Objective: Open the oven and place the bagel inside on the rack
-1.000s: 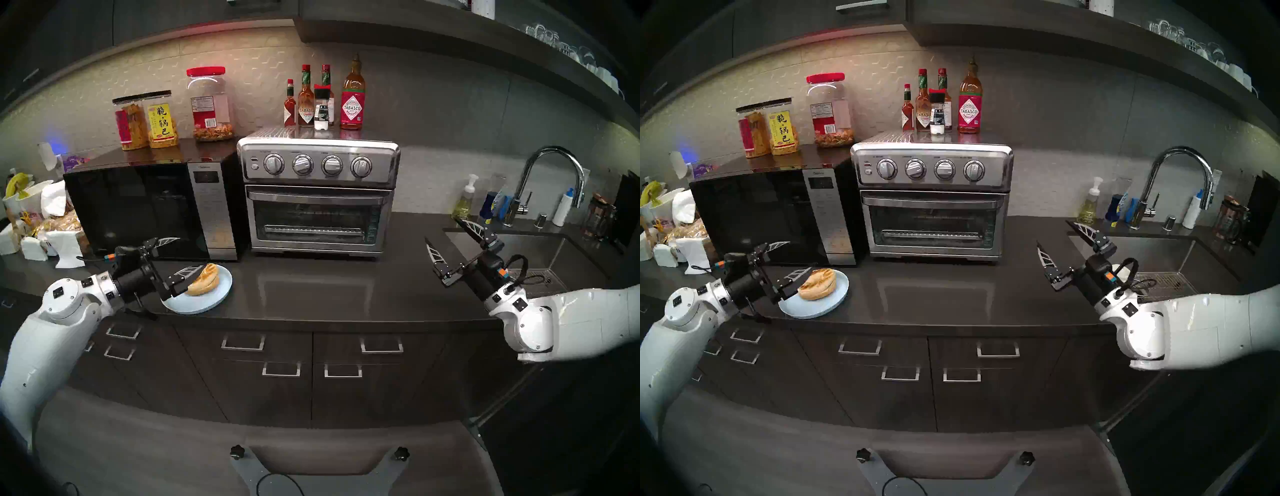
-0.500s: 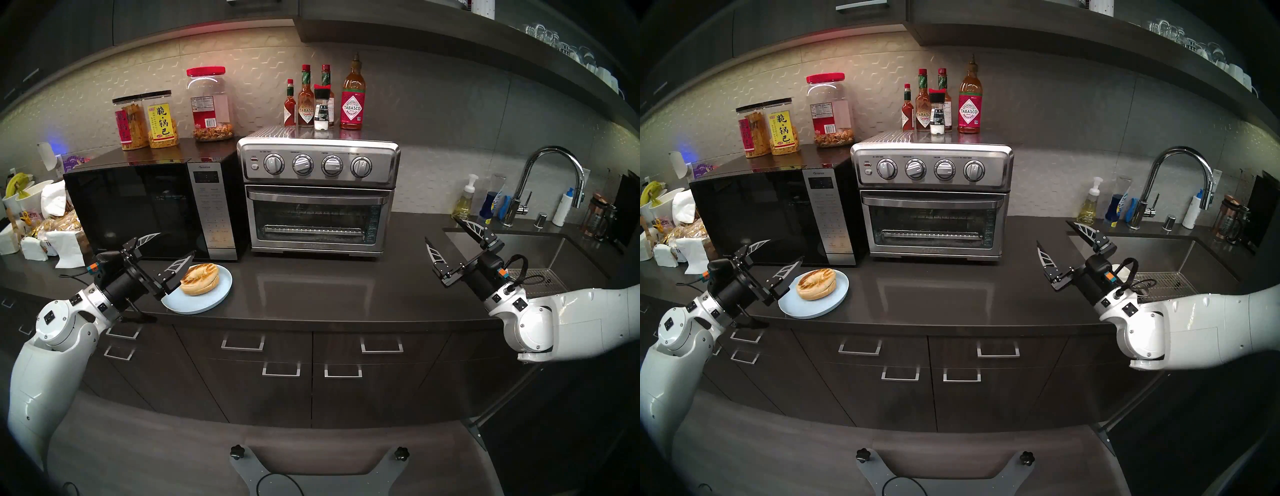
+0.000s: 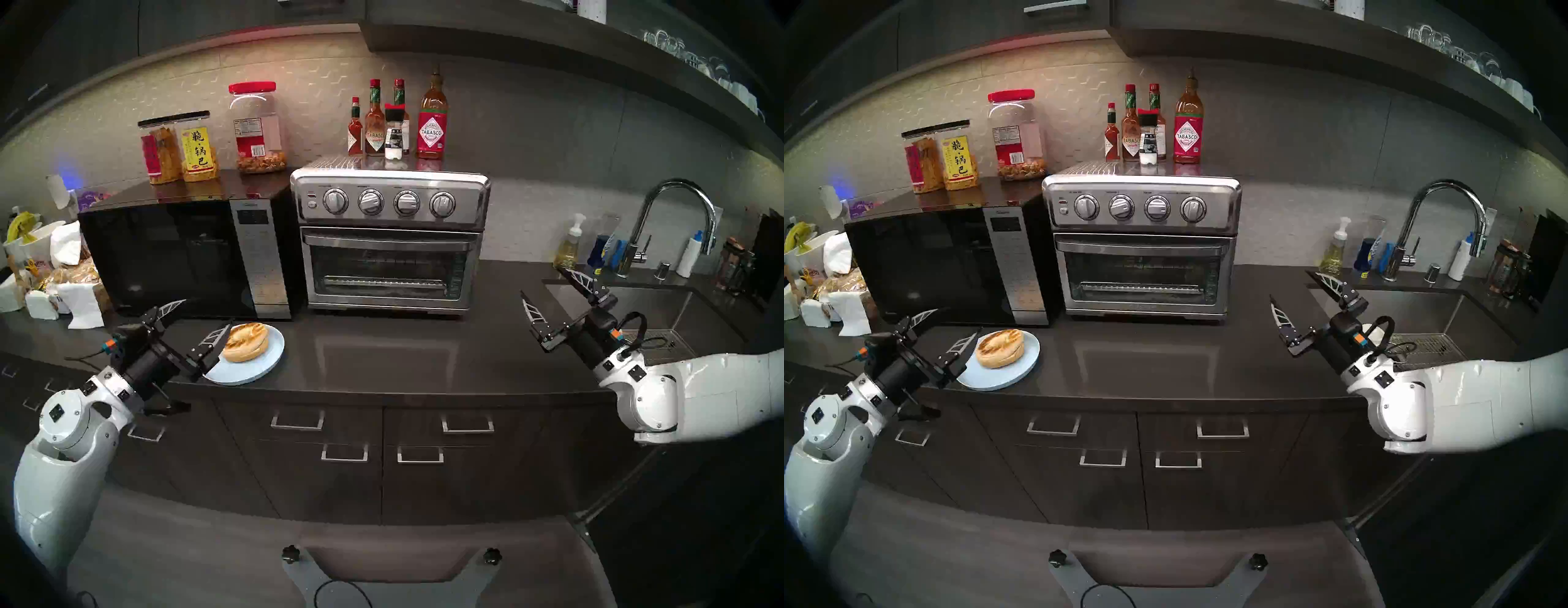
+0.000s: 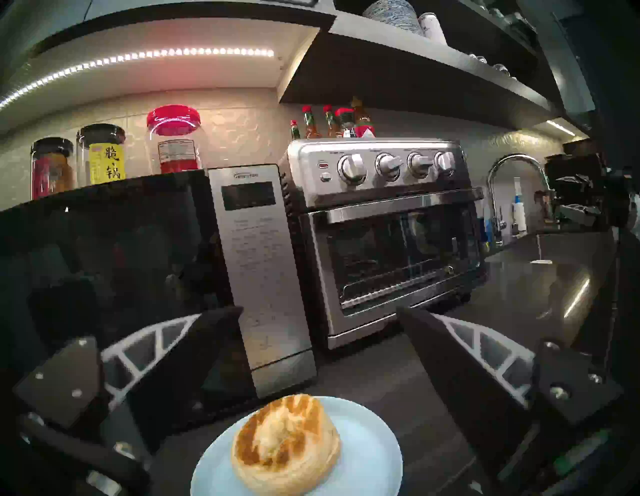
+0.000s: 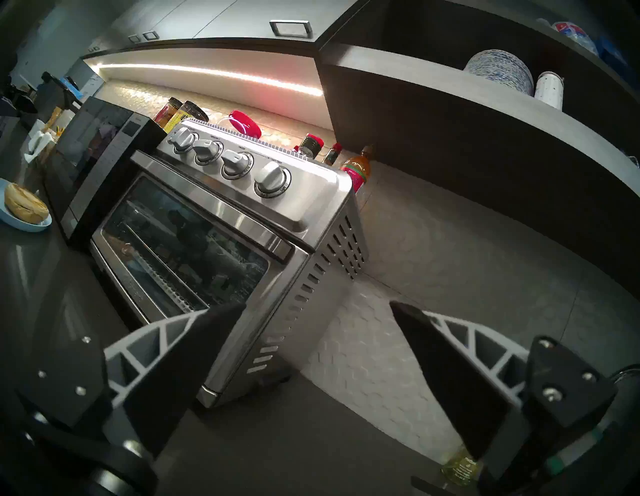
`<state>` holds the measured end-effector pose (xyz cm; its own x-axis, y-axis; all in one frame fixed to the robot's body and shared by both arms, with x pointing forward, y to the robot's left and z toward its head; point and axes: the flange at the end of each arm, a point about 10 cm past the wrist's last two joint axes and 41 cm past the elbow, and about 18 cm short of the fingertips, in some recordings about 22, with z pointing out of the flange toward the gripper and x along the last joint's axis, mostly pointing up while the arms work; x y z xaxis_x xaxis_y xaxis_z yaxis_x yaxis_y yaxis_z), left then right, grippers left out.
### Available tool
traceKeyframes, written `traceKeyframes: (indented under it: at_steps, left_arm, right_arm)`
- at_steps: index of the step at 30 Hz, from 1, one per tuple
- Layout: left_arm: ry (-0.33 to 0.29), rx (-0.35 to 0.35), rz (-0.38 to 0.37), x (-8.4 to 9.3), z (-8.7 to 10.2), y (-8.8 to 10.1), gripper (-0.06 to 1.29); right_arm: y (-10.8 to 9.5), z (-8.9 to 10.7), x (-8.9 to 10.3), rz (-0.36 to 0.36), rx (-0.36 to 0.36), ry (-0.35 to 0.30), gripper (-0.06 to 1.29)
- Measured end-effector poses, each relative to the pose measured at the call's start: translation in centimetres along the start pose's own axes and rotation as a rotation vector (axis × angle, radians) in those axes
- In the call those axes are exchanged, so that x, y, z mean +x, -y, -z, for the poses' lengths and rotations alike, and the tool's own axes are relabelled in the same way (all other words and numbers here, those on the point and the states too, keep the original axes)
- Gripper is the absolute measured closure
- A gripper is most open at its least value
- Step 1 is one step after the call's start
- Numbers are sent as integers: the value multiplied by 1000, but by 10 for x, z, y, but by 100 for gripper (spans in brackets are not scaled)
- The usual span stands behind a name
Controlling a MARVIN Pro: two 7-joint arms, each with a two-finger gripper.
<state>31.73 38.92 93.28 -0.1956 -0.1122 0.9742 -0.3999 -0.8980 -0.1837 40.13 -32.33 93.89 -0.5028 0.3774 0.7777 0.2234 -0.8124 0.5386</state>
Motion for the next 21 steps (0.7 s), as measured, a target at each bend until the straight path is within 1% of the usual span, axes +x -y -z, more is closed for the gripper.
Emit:
traceKeyframes:
  at_steps: [10,14,17,19,21]
  left_arm:
    - [0,12,12,-2,2,-2,-3]
    - [-3,14,13,-1,2,-2,-3]
    - [-5,15,12,-1,2,-2,-3]
    - [-5,15,12,-1,2,-2,-3]
    - [-6,15,11,-1,2,-2,-3]
  right_arm:
    - [4,-3,4,7,8,-10,0]
    - [18,-14,20,11,38,-48,0]
    - [28,-19,33,12,60,-76,0]
    - [32,-20,38,14,68,-85,0]
    - [39,-21,47,28,85,-101,0]
